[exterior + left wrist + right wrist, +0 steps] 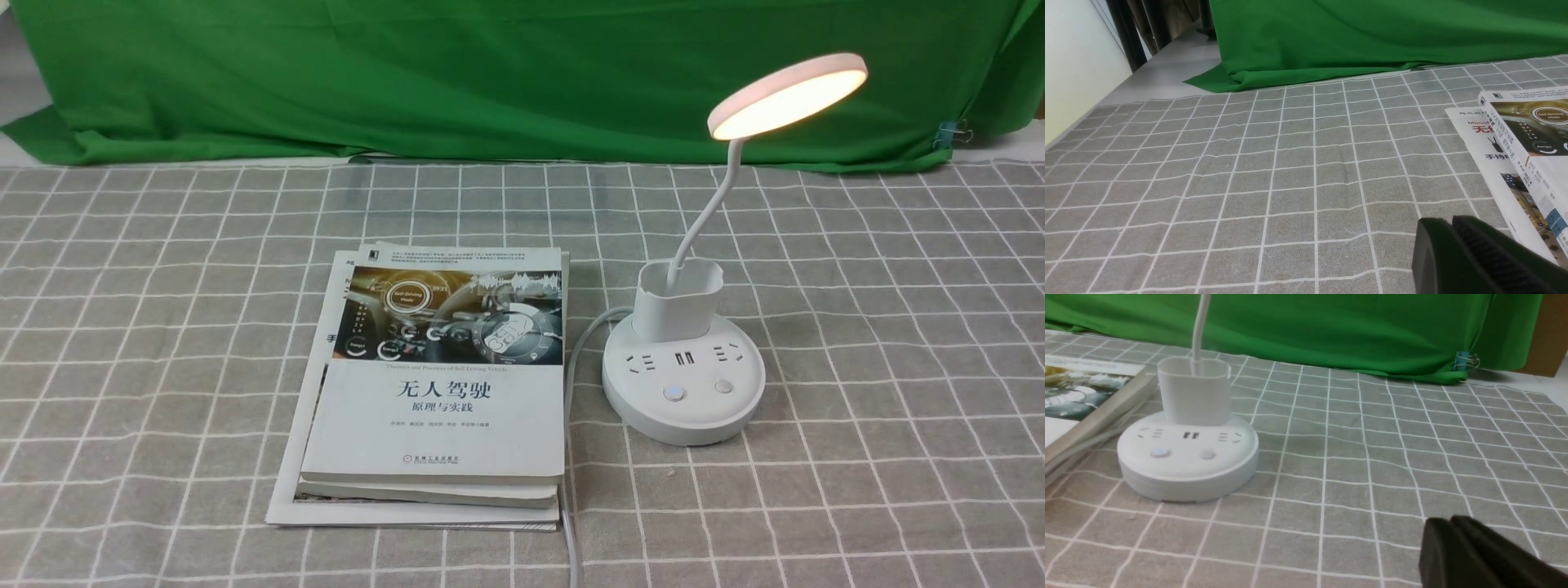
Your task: Turn on the desk lamp on the grey coffee tablecloth with your hand.
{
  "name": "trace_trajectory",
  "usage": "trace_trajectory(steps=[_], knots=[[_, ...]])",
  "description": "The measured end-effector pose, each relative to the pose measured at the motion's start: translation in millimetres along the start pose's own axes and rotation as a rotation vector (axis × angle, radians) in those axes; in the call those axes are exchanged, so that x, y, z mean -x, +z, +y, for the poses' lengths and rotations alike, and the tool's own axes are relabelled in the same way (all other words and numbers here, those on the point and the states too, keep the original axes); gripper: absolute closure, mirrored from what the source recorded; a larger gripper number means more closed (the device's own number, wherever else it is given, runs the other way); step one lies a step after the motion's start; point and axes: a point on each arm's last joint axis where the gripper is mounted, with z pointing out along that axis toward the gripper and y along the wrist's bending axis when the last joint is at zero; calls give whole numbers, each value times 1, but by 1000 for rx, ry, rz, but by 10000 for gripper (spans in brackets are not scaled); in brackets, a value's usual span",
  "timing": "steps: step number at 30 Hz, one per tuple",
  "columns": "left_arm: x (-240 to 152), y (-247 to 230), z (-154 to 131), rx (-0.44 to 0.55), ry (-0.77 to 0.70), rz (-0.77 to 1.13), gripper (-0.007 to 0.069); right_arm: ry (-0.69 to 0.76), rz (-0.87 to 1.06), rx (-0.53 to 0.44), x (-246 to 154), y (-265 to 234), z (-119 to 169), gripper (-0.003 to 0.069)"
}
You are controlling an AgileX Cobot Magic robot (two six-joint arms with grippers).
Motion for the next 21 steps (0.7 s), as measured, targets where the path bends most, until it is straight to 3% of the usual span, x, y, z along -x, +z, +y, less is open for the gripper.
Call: trace_trajectory(steps=[21], knots=[[0,0,0,0,0,0,606,0,-3,-1,0,0,0,577]])
